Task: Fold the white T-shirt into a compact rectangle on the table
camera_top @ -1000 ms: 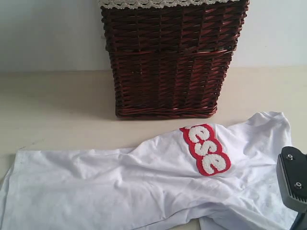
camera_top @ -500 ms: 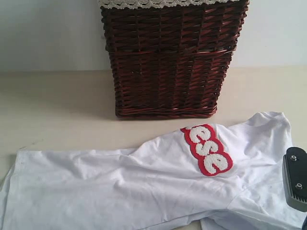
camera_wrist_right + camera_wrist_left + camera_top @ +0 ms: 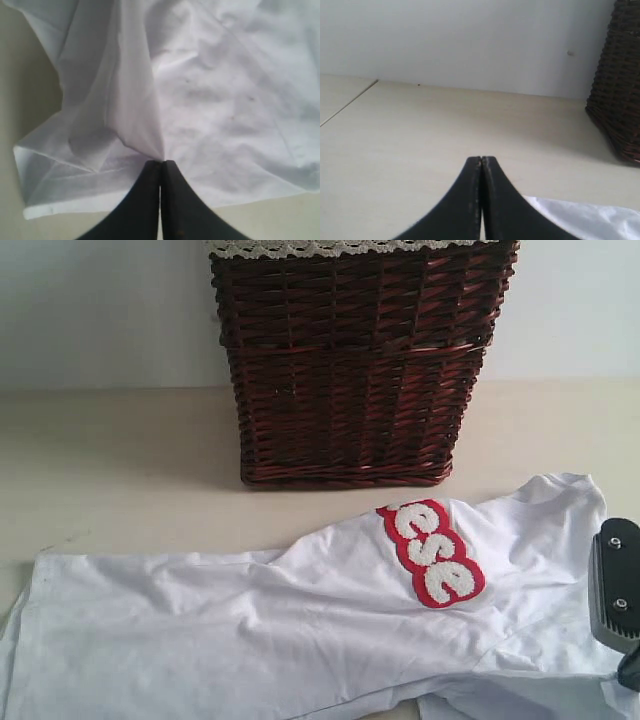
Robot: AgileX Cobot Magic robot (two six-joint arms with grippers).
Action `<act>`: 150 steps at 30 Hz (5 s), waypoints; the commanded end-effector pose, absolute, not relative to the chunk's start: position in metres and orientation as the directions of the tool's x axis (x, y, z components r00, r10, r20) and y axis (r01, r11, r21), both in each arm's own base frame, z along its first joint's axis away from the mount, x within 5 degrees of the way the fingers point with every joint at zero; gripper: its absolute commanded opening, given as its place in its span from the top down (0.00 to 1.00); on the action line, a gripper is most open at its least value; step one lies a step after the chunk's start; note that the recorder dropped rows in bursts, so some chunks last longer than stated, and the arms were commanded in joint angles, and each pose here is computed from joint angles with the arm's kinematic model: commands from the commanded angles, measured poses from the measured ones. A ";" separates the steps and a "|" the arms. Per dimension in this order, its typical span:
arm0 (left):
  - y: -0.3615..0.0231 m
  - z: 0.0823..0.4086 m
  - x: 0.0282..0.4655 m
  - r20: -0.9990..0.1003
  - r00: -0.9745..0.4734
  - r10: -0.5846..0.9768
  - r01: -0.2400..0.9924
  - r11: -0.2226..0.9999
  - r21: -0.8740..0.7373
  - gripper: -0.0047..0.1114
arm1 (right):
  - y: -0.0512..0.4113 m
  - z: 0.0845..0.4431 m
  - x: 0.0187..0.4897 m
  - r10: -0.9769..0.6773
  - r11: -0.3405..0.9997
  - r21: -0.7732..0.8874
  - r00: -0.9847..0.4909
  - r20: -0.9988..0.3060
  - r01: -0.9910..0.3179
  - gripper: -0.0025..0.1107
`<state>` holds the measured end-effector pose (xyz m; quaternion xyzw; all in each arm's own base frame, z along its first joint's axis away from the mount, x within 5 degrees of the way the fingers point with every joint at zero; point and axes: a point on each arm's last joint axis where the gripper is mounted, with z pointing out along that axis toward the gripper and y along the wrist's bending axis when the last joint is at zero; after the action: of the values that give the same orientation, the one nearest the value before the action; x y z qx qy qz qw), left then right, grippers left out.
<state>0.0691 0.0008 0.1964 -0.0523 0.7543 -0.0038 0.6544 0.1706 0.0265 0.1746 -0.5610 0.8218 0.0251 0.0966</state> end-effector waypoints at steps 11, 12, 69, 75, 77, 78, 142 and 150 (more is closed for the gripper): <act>0.000 0.197 0.069 -0.987 -0.135 -0.089 -0.072 0.994 -0.079 0.96 | 0.030 0.201 0.173 -0.895 0.397 -0.274 -0.304 -0.327 -0.876 0.98; 0.000 0.197 0.069 -0.987 -0.135 -0.089 -0.072 0.994 -0.079 0.96 | 0.030 0.201 0.175 -0.899 0.388 -0.289 -0.291 -0.326 -0.875 0.98; 0.000 0.197 0.069 -0.987 -0.137 -0.089 -0.069 0.994 -0.080 0.96 | 0.046 0.177 0.278 -0.805 0.514 -0.356 -0.296 -0.514 -0.780 0.52; 0.000 0.197 0.069 -0.987 -0.137 -0.089 -0.069 0.994 -0.080 0.96 | 0.046 0.202 0.274 -0.763 0.566 -0.392 -0.280 -0.583 -0.725 0.52; 0.000 0.197 0.069 -0.987 -0.137 -0.089 -0.069 0.994 -0.080 0.96 | 0.049 0.216 0.269 -0.715 0.606 -0.370 -0.279 -0.641 -0.704 0.52; 0.000 0.197 0.069 -0.987 -0.137 -0.089 -0.069 0.994 -0.080 0.96 | 0.052 0.221 0.265 -0.693 0.611 -0.342 -0.273 -0.668 -0.715 0.52; 0.000 0.197 0.069 -0.987 -0.137 -0.089 -0.069 0.994 -0.080 0.96 | 0.092 0.122 0.168 -0.858 -0.077 0.100 0.015 -0.513 -0.992 0.98; 0.000 0.197 0.069 -0.987 -0.137 -0.089 -0.069 0.994 -0.080 0.96 | 0.097 0.153 0.152 -0.786 -0.166 0.100 0.070 -0.615 -0.981 0.98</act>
<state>0.0691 0.0003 0.1962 -0.0511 0.7552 -0.0064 0.6534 0.1608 0.0942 0.1405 -0.7024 0.6453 0.2500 0.1661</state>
